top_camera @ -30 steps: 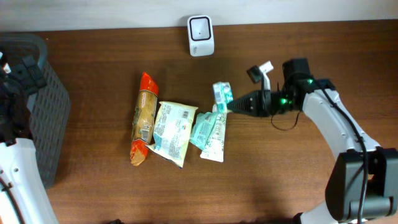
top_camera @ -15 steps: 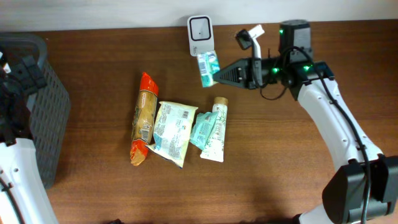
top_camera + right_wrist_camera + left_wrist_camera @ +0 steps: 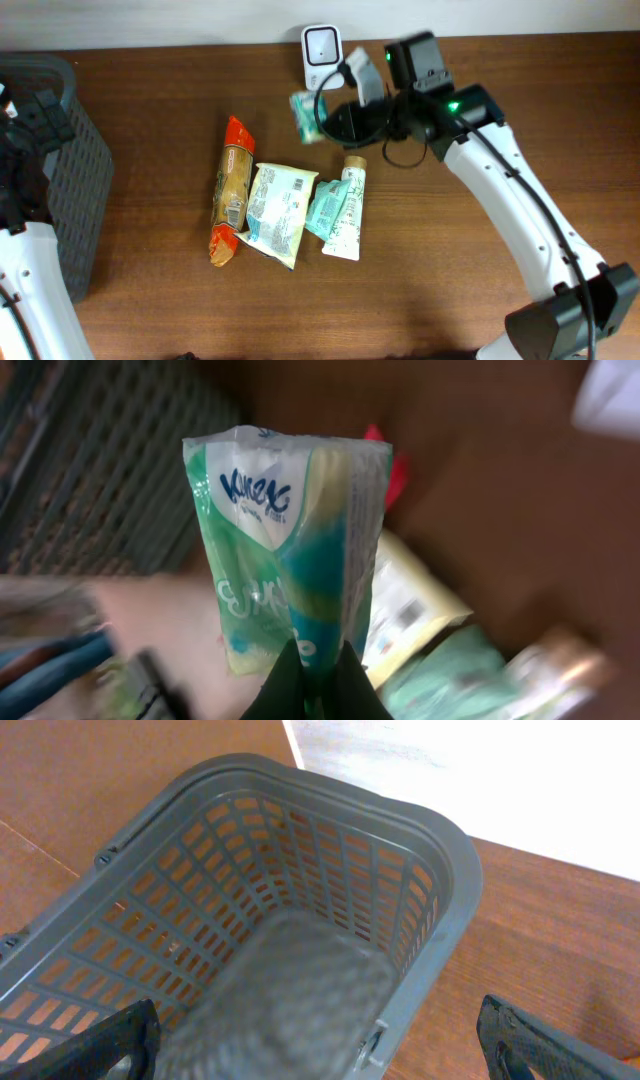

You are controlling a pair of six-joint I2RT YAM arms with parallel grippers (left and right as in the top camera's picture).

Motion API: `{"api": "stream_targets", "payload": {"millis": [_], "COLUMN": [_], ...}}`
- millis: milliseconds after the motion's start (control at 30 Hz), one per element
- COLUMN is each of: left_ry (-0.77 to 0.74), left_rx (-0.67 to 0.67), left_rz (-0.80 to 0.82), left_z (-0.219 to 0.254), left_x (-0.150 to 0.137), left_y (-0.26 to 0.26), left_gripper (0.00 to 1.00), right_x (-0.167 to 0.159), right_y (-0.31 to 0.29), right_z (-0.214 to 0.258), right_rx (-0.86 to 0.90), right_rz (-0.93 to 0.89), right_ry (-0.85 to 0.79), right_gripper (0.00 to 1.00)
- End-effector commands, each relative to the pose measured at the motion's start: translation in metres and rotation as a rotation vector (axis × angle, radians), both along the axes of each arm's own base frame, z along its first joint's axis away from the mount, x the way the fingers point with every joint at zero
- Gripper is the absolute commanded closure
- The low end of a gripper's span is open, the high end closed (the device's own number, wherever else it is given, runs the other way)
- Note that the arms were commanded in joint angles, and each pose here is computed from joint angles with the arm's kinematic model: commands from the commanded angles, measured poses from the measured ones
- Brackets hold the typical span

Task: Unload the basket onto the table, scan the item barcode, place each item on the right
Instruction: 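Carry the tissue box up to the white scanner, then hold the tissue box in front of the scanner window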

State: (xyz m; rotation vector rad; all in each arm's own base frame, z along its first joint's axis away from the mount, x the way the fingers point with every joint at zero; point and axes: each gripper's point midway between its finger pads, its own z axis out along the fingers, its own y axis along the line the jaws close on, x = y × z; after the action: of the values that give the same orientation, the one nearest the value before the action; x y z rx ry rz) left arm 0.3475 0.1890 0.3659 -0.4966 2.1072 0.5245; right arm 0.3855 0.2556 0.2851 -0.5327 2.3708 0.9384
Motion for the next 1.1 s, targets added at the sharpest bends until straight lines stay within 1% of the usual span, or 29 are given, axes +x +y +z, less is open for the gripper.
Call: {"api": "stream_targets", "payload": {"millis": [0, 100, 133, 267, 367, 500, 600, 733, 800, 867, 1067], "left_ry": [0.002, 0.002, 0.001, 0.002, 0.002, 0.001, 0.002, 0.002, 0.002, 0.002, 0.001], "left_rx": [0.015, 0.015, 0.015, 0.015, 0.015, 0.015, 0.015, 0.015, 0.015, 0.015, 0.015], "left_rz": [0.001, 0.001, 0.001, 0.001, 0.001, 0.001, 0.001, 0.001, 0.001, 0.001, 0.001], "left_z": [0.003, 0.003, 0.003, 0.003, 0.003, 0.003, 0.003, 0.003, 0.003, 0.003, 0.003], "left_x": [-0.001, -0.001, -0.001, -0.001, -0.001, -0.001, -0.001, -0.001, -0.001, -0.001, -0.001], "left_y": [0.002, 0.002, 0.002, 0.002, 0.002, 0.002, 0.002, 0.002, 0.002, 0.002, 0.002], "left_gripper": [0.01, 0.01, 0.01, 0.01, 0.01, 0.01, 0.01, 0.01, 0.01, 0.01, 0.01], "right_x": [0.043, 0.067, 0.082, 0.121, 0.151, 0.187, 0.211, 0.237, 0.247, 0.250, 0.262], "right_y": [-0.022, -0.035, -0.043, -0.064, -0.065, -0.056, -0.043, -0.037, -0.029, -0.025, -0.042], "right_z": [0.019, 0.010, -0.002, -0.044, -0.073, -0.099, -0.118, -0.127, -0.137, -0.148, -0.145], "right_rx": [-0.178, -0.314, -0.418, -0.768, -1.007, -1.190, -1.242, -1.289, -1.282, -1.266, -1.270], "right_rz": [-0.126, -0.206, -0.244, -0.346, -0.361, -0.353, -0.296, -0.271, -0.188, -0.125, -0.172], "right_ry": [-0.188, -0.254, -0.298, -0.408, -0.515, -0.658, -0.754, -0.885, -0.936, -0.952, -0.969], "right_gripper": [0.96, 0.96, 0.96, 0.96, 0.96, 0.96, 0.96, 0.96, 0.96, 0.96, 0.96]}}
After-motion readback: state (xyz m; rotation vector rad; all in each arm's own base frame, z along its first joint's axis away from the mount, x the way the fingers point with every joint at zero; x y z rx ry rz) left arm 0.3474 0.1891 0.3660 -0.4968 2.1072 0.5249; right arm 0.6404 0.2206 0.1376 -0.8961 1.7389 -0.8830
